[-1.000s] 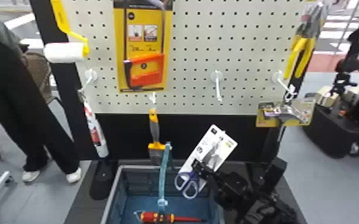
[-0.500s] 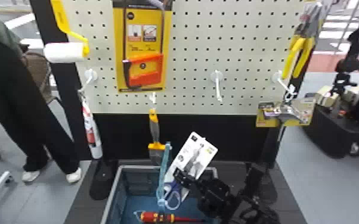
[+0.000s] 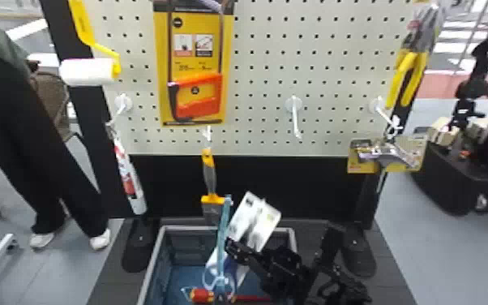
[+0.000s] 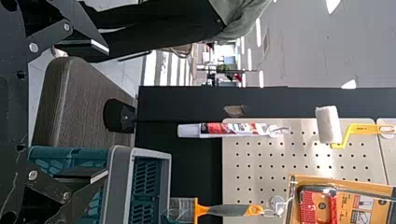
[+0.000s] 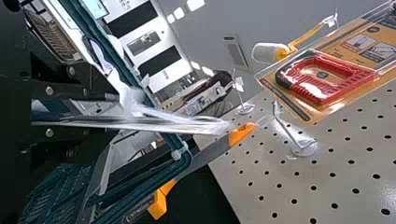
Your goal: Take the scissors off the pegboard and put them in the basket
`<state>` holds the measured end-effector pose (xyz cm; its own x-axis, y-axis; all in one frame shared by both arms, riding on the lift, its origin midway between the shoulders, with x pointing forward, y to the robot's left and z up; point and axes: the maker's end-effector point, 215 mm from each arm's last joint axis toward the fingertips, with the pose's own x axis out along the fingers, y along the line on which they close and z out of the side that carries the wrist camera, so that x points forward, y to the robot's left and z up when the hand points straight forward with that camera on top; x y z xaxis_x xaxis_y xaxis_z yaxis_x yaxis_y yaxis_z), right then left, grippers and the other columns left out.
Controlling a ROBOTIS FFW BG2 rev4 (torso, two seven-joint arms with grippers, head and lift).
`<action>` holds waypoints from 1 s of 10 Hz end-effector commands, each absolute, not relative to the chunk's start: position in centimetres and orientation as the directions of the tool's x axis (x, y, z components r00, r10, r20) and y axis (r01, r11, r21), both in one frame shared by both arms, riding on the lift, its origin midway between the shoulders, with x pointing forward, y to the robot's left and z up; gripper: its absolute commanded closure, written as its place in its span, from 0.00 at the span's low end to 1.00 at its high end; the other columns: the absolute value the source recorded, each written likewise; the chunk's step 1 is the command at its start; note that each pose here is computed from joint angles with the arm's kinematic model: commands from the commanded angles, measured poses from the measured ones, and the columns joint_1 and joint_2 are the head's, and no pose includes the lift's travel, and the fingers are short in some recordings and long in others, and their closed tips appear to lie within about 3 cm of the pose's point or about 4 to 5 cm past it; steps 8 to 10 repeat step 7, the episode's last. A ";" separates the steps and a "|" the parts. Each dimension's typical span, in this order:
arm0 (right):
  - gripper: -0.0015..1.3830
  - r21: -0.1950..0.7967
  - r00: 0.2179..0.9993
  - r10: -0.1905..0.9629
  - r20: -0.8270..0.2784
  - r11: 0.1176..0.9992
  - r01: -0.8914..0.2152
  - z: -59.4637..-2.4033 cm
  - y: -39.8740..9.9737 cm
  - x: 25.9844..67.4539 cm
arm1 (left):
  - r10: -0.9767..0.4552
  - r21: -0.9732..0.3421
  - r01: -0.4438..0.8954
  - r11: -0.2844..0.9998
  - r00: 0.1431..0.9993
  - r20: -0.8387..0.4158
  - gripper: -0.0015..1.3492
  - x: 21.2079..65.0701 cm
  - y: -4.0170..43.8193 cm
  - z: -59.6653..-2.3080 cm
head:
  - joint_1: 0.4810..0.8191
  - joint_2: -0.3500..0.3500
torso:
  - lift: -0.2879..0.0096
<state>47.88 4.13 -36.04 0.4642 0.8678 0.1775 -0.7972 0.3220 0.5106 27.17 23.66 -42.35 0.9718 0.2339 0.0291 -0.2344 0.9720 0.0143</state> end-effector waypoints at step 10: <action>0.12 0.474 0.483 0.851 0.208 0.344 -0.811 -34.5 2.9 49.5 | 0.235 0.013 -0.235 0.972 0.972 0.033 0.27 27.1 23.7 -42.3 | 0.20 0.50 | 0.63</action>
